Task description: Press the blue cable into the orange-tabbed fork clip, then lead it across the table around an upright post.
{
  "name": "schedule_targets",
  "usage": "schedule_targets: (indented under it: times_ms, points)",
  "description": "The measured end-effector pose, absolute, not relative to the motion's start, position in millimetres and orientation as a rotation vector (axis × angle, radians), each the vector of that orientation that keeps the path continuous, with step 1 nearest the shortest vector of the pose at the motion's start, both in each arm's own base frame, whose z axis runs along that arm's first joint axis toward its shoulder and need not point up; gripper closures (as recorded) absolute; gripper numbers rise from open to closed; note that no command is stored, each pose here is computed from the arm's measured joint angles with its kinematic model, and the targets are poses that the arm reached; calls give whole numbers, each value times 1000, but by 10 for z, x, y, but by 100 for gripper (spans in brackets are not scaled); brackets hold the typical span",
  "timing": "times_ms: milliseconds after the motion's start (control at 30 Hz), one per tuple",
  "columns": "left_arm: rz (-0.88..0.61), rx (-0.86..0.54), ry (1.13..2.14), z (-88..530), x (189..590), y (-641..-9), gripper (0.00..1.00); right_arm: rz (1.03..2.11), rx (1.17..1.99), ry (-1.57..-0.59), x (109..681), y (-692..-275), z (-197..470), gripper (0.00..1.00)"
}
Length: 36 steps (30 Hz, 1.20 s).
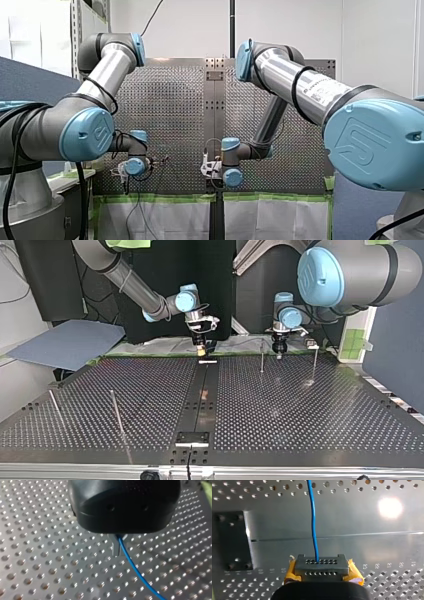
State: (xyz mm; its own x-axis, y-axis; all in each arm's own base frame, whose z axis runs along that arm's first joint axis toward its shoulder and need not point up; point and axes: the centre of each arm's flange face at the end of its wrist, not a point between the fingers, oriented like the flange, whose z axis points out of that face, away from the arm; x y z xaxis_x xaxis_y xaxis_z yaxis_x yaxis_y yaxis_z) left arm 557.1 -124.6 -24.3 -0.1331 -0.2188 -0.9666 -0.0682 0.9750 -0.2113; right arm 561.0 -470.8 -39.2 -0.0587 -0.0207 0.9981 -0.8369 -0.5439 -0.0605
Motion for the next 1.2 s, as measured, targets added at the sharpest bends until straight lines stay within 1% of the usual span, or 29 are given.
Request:
schedule_targets:
  times_ms: [367,700,733,767,800,833,867,900,933,967,1000,1033,1067,1100,1133,1167,1200]
  points:
    - [-140,-243,1704,-235,5628,-1086,99,1671,1537,-939,5513,-5034,-267,100]
    - [-153,-232,1697,-229,5649,-1053,99,1656,1520,-951,5382,-5197,-255,100]
    - [-157,-225,1693,-224,5655,-1056,95,1658,1521,-949,5380,-5202,-254,100]
    - [-163,-214,1685,-217,5666,-1064,77,1659,1522,-948,5379,-5204,-254,100]
    - [-169,-205,1679,-212,5675,-1071,77,1660,1523,-947,5379,-5206,-253,100]
    - [-175,-197,1674,-207,5681,-1077,62,1661,1524,-945,5380,-5206,-253,100]
    - [-179,-188,1669,-201,5687,-1083,55,1664,1526,-943,5383,-5203,-253,100]
    - [-178,-184,1668,-200,5689,-1083,55,1665,1527,-941,5385,-5203,-253,100]
    - [-174,-181,1670,-203,5688,-1081,46,1666,1529,-940,5385,-5203,-254,100]
    - [-167,-180,1672,-206,5684,-1076,41,1666,1530,-939,5386,-5202,-255,100]
    - [-162,-182,1674,-207,5682,-1072,41,1666,1531,-938,5386,-5202,-255,100]
    - [-158,-184,1677,-209,5679,-1067,36,1666,1532,-938,5386,-5202,-256,100]
    - [-157,-188,1679,-212,5676,-1060,27,1666,1533,-937,5386,-5201,-256,100]
    - [-159,-191,1681,-214,5675,-1057,27,1666,1533,-936,5388,-5200,-256,100]
    - [-163,-192,1683,-215,5674,-1055,24,1667,1534,-936,5390,-5197,-256,100]
    - [-170,-190,1686,-216,5673,-1055,7,1667,1535,-935,5392,-5195,-257,100]
    - [-175,-187,1688,-218,5671,-1056,7,1666,1535,-934,5395,-5192,-258,100]
